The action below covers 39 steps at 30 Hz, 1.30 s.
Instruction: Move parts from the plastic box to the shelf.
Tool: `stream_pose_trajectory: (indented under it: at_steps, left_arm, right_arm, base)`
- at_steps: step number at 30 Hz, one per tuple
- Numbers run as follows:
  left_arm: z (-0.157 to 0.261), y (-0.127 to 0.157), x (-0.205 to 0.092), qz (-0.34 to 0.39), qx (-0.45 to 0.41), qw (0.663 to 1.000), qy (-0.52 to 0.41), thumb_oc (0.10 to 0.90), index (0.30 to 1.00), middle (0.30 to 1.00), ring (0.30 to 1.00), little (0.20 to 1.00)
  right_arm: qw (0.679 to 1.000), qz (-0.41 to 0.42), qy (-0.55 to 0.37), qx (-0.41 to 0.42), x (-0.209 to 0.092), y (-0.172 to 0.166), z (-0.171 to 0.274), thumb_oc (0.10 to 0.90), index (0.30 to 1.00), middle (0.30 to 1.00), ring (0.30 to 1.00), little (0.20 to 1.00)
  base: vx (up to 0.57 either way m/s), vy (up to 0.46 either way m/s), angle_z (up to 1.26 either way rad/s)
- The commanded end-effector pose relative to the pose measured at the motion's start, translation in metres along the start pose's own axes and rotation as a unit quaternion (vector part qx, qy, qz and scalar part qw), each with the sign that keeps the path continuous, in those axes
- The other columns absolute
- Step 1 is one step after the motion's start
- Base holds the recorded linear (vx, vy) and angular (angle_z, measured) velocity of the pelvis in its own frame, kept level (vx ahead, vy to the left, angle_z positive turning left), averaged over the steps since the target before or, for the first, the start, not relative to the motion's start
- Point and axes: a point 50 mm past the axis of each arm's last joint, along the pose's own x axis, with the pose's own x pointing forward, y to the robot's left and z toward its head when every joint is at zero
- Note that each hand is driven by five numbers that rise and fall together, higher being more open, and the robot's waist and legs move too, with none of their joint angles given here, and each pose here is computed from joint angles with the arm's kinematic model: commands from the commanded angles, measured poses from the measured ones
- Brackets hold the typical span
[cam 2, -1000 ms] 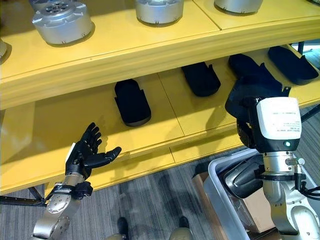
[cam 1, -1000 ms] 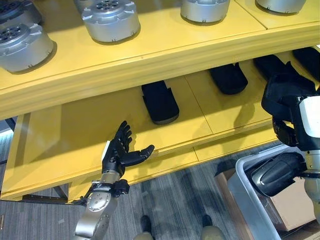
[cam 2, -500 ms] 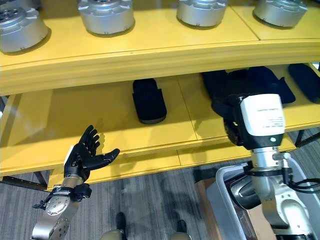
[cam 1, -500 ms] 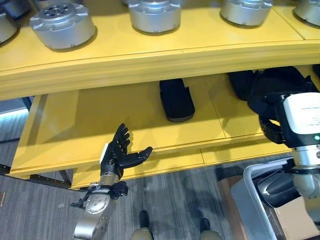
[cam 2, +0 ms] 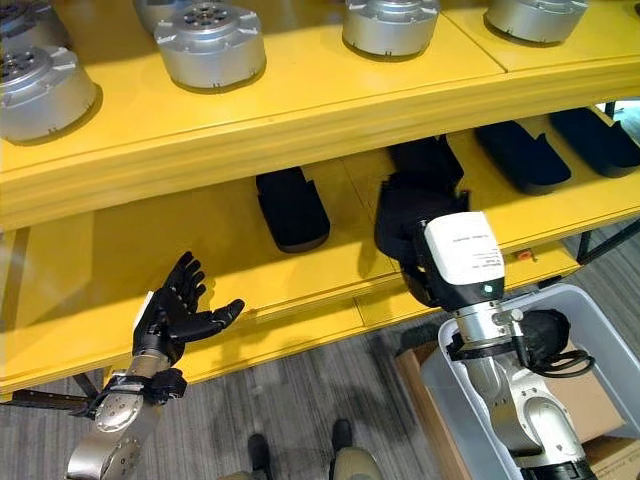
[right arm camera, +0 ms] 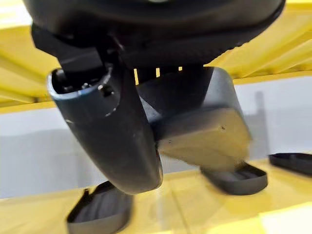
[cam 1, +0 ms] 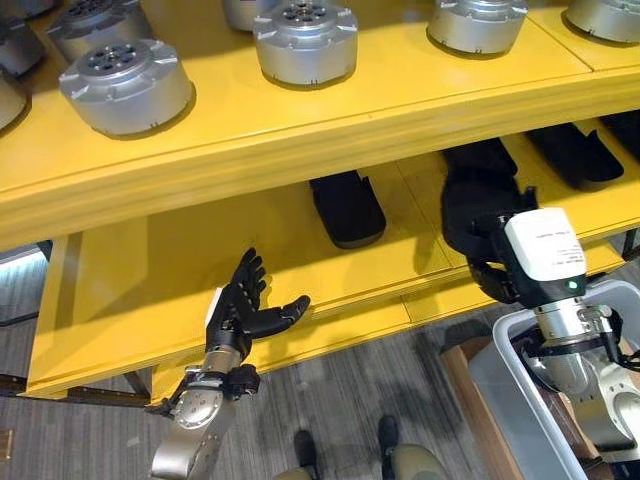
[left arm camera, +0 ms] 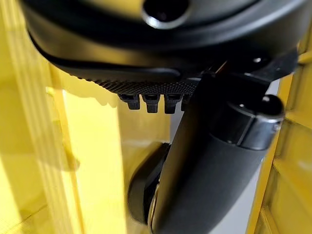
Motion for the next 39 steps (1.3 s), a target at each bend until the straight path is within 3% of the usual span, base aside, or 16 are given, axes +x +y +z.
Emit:
stream_pose_trajectory:
  at_steps: [1, 13, 20, 39]
  left_arm:
    - [0.048, -0.005, 0.010, -0.036, 0.003, 0.992, -0.120, 0.900, 1.000, 1.000, 1.000, 1.000]
    - [0.058, -0.004, 0.006, -0.048, -0.007, 0.989, -0.137, 0.900, 1.000, 1.000, 1.000, 1.000]
    - [0.061, -0.004, 0.008, -0.065, 0.001, 0.988, -0.141, 0.900, 1.000, 1.000, 1.000, 1.000]
    - [0.063, 0.001, 0.012, -0.047, 0.016, 0.989, -0.141, 0.900, 1.000, 1.000, 1.000, 1.000]
  right_arm:
    - [0.982, -0.164, -0.057, -0.069, 0.025, -0.065, 0.004, 0.400, 0.300, 0.300, 0.300, 0.300]
    - [0.953, -0.199, -0.095, -0.209, 0.040, -0.106, -0.009, 0.400, 0.300, 0.300, 0.300, 0.300]
    - [0.944, -0.191, -0.144, -0.226, 0.058, -0.109, 0.007, 0.400, 0.300, 0.300, 0.300, 0.300]
    - [0.957, -0.158, -0.137, -0.200, 0.089, -0.086, 0.012, 0.400, 0.300, 0.300, 0.300, 0.300]
  base:
    - [-0.06, -0.182, 0.39]
    - [0.06, 0.089, 0.09]
    - [0.11, 0.198, -0.07]
    - [0.03, 0.033, 0.10]
